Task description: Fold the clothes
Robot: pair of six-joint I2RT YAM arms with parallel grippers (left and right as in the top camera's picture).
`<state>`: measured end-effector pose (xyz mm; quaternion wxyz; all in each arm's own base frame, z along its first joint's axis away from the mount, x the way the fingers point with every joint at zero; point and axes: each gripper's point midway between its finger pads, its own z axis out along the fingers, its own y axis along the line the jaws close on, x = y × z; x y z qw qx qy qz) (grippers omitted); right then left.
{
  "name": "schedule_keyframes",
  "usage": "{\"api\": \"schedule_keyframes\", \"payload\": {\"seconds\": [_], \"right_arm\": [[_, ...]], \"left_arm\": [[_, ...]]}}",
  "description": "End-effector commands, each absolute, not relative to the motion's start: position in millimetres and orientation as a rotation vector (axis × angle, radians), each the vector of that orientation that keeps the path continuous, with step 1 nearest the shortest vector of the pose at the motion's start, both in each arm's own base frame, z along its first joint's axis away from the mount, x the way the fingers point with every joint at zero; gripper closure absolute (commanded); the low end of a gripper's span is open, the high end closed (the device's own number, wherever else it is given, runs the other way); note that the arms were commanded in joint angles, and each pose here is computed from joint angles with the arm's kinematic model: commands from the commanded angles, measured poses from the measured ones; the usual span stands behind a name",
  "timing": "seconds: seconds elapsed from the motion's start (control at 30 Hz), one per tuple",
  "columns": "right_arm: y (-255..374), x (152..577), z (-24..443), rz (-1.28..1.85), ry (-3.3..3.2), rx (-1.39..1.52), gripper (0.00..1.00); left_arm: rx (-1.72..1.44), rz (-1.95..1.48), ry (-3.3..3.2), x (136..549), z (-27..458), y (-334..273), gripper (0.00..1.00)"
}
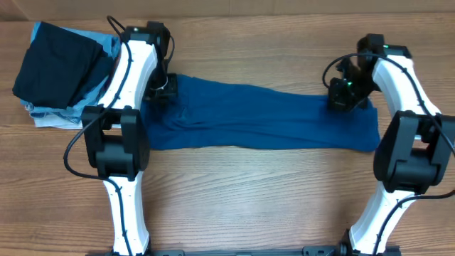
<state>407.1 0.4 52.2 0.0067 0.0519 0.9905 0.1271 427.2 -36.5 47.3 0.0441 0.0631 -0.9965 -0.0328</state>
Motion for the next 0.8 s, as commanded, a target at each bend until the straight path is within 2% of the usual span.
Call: {"api": "schedule_keyframes", "payload": {"seconds": [0.0,0.17,0.3,0.53,0.63,0.77], "right_arm": [[10.7,398.6,33.5,0.392,3.124,0.102,0.96],[1.5,391.4,-3.8,0.298,3.116,0.098,0.96],[-15.0,414.0,-21.4,0.149,3.001,0.085,0.96],[-26.7,459.1,-11.5,0.06,2.815,0.077,0.96],[-24.2,473.8,-2.9,0.085,2.759,0.067,0.96],[-19.2,495.9,41.0,0.138,2.728,0.068,0.95]], "left_arm": [[0.197,-0.126,-2.995,412.1,22.5,-36.3,0.96],[0.193,-0.116,-2.997,410.5,11.8,-38.6,0.96],[0.162,-0.066,-3.048,422.4,9.9,-49.7,0.96],[0.045,0.054,-3.239,468.5,10.3,-68.3,0.96],[0.031,0.075,-3.264,475.5,14.9,-71.0,0.95],[0.027,0.073,-3.258,477.9,49.0,-71.4,0.95]]}}
